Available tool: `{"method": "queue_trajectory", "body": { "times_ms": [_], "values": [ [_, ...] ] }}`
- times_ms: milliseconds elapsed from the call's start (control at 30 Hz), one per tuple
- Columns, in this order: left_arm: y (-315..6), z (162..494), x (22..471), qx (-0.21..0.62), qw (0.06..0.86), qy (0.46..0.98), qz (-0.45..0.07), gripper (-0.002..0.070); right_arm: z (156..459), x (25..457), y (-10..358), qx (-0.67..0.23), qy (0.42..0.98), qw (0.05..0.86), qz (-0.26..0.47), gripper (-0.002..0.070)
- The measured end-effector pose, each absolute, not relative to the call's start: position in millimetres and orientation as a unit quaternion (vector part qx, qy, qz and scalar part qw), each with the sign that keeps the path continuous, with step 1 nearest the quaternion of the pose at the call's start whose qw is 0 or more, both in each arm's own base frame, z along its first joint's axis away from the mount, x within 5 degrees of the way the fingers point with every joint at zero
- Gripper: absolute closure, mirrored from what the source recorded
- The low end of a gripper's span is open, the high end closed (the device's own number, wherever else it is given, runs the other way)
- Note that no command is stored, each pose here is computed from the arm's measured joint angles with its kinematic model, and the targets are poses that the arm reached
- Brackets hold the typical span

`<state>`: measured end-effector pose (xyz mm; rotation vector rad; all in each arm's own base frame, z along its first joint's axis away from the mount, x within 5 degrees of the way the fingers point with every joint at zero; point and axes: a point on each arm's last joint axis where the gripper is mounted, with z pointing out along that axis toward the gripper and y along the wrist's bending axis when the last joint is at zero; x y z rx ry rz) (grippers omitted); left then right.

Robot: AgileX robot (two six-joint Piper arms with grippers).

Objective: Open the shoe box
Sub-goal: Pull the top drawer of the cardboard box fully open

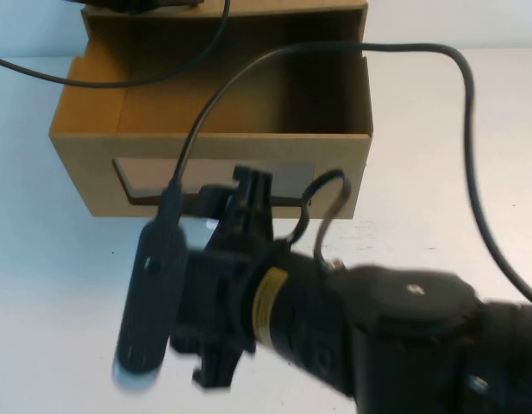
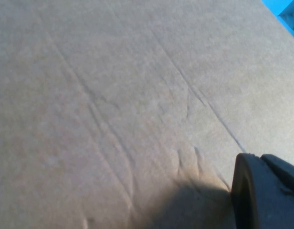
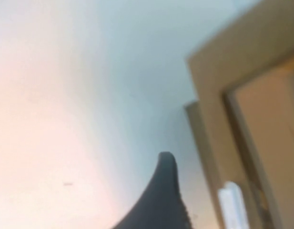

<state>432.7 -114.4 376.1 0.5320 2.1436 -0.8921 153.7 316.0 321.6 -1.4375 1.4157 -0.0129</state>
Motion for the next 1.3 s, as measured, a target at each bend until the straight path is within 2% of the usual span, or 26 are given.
{"method": "queue_trajectory", "body": {
  "times_ms": [133,333,433,533,733,967,1033,1167,1300],
  "values": [
    [-114.5,377.4,432.4,0.208,0.372,0.835,-0.349,0.0678,334.2,122.5,312.0,-0.635,0.575,0.517,0.008,0.0105],
    [-114.9,389.4,428.3,0.224,0.38,0.827,-0.349,0.0678,358.3,100.3,289.1,-0.624,0.588,0.514,0.032,0.0105],
    [-113.6,404.3,417.0,0.249,0.379,0.825,-0.337,0.0677,374.5,96.1,273.3,-0.607,0.593,0.527,0.047,0.0107],
    [-110.4,432.7,397.7,0.268,0.401,0.815,-0.321,0.0677,390.9,92.9,256.1,-0.59,0.595,0.543,0.059,0.0132],
    [-96.5,508.5,328.9,0.284,0.482,0.785,-0.268,0.0677,419.7,85.6,216.2,-0.55,0.608,0.566,0.087,0.0283],
    [-70.0,561.9,236.7,0.268,0.528,0.789,-0.162,0.0677,446.3,76.1,157.4,-0.5,0.629,0.585,0.11,0.058],
    [-60.8,574.9,205.8,0.255,0.55,0.784,-0.132,0.0677,451.8,73.6,138.5,-0.485,0.636,0.59,0.113,0.0643],
    [-45.4,583.6,136.1,0.233,0.582,0.773,-0.096,0.0677,456.6,69.0,105.5,-0.46,0.656,0.586,0.118,0.068],
    [-34.6,564.5,70.8,0.217,0.594,0.77,-0.088,0.0677,454.2,64.6,83.2,-0.447,0.682,0.565,0.124,0.0686]
  ]
}}
